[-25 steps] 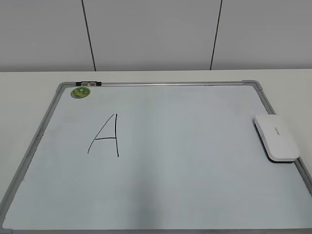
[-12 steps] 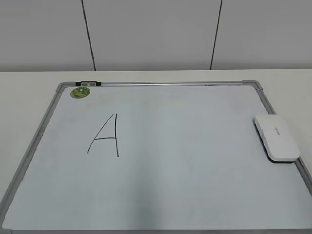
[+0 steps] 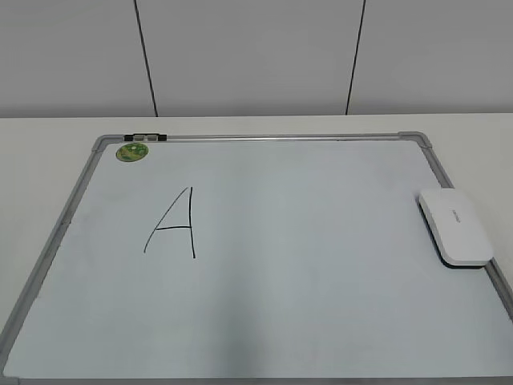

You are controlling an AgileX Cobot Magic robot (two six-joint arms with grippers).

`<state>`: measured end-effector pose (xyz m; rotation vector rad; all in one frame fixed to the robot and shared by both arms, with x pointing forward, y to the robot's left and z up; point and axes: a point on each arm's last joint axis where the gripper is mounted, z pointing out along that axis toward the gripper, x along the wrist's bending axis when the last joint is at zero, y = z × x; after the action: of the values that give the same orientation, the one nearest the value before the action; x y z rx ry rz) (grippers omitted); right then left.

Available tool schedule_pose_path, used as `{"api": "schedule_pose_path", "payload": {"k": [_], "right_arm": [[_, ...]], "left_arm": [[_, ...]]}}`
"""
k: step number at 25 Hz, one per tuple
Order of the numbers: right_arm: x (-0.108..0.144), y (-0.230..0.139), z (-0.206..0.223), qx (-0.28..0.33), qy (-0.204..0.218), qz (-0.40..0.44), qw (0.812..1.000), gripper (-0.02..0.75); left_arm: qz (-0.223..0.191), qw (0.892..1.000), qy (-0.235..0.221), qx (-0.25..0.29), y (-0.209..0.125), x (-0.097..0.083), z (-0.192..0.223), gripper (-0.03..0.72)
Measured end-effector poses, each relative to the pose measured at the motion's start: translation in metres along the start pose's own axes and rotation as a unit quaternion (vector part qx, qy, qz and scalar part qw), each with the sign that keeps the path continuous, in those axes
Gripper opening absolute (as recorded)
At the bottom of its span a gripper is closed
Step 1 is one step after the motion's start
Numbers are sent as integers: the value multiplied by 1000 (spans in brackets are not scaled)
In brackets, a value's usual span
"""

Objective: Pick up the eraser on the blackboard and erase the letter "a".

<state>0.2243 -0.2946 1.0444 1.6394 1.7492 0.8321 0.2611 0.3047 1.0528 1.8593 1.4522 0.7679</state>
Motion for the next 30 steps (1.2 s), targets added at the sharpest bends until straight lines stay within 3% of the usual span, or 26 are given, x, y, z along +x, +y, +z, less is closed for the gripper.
{"api": "schedule_pose_path", "payload": {"k": [7, 30], "right_arm": [[-2, 4, 9, -35, -7, -1, 999, 501], [-5, 5, 9, -40, -23, 13, 999, 501]], "left_arm": [[0, 1000, 0, 0, 0, 0, 0, 262], [-1, 1000, -4, -2, 0, -1, -1, 262]]}}
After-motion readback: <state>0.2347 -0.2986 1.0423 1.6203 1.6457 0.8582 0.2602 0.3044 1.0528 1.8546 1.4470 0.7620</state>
